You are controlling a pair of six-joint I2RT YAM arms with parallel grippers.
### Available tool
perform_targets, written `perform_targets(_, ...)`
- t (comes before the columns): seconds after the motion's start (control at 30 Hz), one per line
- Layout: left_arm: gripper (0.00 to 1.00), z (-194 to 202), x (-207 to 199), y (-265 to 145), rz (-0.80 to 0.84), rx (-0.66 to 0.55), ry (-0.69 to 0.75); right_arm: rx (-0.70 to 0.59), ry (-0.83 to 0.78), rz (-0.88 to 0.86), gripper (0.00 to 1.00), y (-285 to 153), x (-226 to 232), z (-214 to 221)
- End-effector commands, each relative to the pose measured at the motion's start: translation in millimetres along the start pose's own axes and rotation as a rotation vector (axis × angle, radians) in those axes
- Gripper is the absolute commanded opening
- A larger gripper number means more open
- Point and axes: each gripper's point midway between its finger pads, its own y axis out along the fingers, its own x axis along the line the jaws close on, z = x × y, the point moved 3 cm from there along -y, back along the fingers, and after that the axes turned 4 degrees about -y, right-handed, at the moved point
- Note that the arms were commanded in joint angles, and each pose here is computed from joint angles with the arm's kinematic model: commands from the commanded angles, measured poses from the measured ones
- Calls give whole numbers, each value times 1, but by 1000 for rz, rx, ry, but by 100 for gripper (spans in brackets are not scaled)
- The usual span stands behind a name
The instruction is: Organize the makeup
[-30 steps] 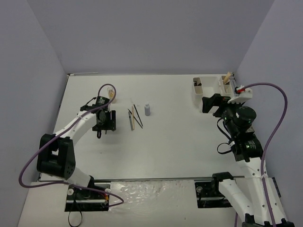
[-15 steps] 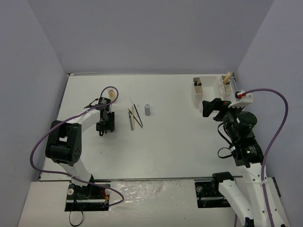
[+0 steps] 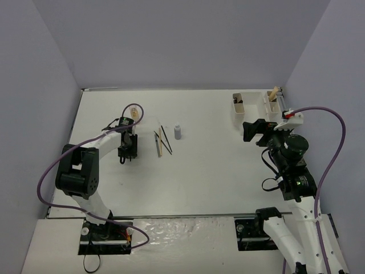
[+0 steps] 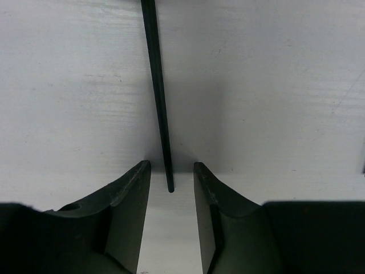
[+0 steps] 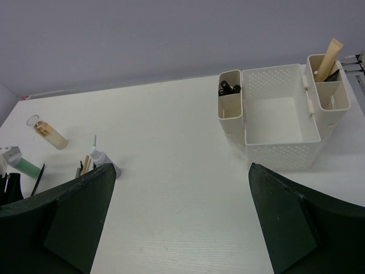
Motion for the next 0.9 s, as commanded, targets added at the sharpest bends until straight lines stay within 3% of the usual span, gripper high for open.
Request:
perform_targets(0.0, 31, -3, -8, -4, 38, -17, -14, -82, -7, -13, 100, 1, 4, -20)
perform_targets(0.3, 25, 8, -28, -8, 40, -6, 40, -90, -6, -11, 100, -1, 4, -20)
perform_targets(0.5, 3, 11, -36, -6, 44, -2, 35, -88, -8, -8, 100, -2, 3, -19)
perform_targets(0.57, 0, 12, -39, -5, 43, -2, 40, -89, -7, -9, 100, -2, 4, -19)
perform_targets(0.87, 0, 13, -55, -23, 45, -52, 44, -64, -14, -108, 100, -1, 19, -20)
